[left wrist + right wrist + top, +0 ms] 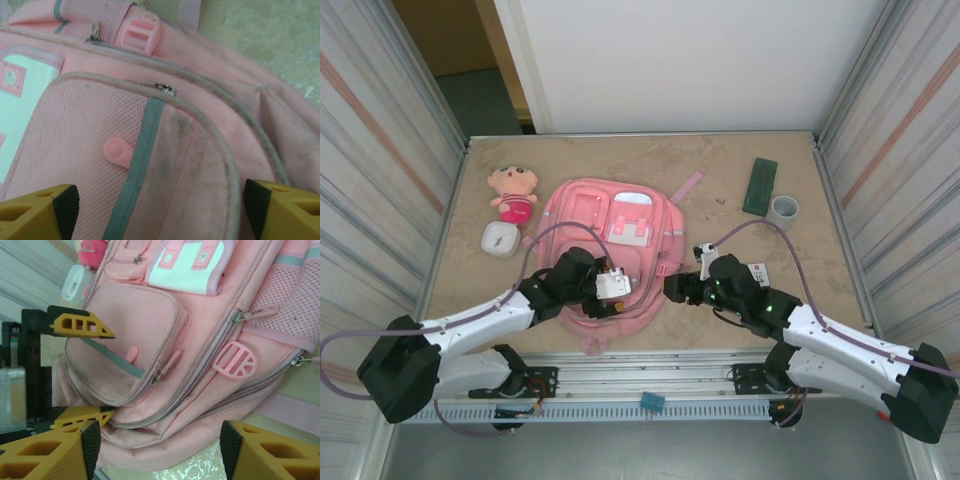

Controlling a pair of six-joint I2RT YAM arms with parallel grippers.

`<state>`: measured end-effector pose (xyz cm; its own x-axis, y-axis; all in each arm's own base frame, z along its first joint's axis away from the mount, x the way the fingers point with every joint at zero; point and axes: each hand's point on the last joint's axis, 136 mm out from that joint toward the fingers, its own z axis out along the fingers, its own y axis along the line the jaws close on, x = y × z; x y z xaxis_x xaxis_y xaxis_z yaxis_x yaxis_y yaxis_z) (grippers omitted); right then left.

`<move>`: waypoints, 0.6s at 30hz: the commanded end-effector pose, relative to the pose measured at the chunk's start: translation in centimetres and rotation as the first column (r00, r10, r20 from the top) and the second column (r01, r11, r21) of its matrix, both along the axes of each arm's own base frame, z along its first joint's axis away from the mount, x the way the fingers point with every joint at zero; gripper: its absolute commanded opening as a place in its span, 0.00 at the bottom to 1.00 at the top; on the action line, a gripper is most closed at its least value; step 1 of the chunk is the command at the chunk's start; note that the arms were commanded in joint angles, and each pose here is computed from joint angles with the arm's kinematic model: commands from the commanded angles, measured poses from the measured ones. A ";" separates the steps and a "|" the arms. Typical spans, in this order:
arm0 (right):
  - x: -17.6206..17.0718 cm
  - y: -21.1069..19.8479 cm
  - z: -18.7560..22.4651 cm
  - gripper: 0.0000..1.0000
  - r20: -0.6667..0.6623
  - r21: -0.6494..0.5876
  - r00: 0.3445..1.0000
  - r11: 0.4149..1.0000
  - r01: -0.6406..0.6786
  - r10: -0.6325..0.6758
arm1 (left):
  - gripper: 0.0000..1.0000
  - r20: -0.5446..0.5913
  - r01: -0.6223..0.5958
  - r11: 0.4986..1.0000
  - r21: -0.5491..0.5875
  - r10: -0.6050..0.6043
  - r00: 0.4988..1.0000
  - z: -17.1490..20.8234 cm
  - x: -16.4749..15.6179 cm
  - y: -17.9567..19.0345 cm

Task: Pack books, pencil case, and school supplies into a backpack

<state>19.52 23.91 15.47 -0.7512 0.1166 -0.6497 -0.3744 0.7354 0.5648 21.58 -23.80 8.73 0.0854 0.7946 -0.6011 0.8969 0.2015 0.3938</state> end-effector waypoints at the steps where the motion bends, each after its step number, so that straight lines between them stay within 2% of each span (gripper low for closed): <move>1: 0.3 0.2 0.2 0.65 0.028 -0.001 0.999 1.000 -0.018 0.018 | 0.84 0.066 -0.072 0.993 0.099 0.065 0.996 -0.4 1.9 1.2; 3: 0.4 0.3 0.2 0.65 0.028 -0.003 0.999 1.000 -0.020 0.020 | 0.78 0.077 -0.086 0.990 0.112 0.077 0.994 -0.4 2.3 1.3; 5: 0.6 0.4 0.1 0.65 0.025 -0.007 0.999 1.000 -0.022 0.022 | 0.66 0.093 -0.104 0.991 0.089 0.096 0.991 0.0 2.6 1.1; 8: 0.9 0.5 0.1 0.65 0.013 -0.010 0.999 0.999 -0.032 0.033 | 0.51 0.113 -0.074 0.997 -0.003 0.074 0.991 2.2 2.1 0.3; 9: 0.9 0.6 0.1 0.66 0.008 -0.007 0.999 0.999 -0.042 0.042 | 0.45 0.117 -0.058 0.997 -0.044 0.063 0.991 3.2 1.7 0.0; 12: 1.5 0.7 0.4 0.66 0.003 -0.001 0.998 0.998 -0.067 0.067 | 0.17 0.130 -0.037 0.982 -0.184 0.062 0.990 6.6 0.8 -0.5; 14: 2.2 0.6 0.9 0.67 0.013 0.004 0.997 0.997 -0.082 0.082 | 0.11 0.133 -0.012 0.966 -0.259 0.048 0.990 8.4 -0.2 -0.5; 18: 4.2 0.3 1.6 0.71 0.009 0.027 0.994 0.994 -0.109 0.109 | 0.05 0.174 0.015 0.927 -0.374 0.054 0.983 11.4 -1.3 0.6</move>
<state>22.78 23.02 14.70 -0.7856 0.0880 -0.6125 -0.3616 0.7380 0.5698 21.35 -22.51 16.41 0.1348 0.6517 -0.7464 0.8163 0.3539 0.4565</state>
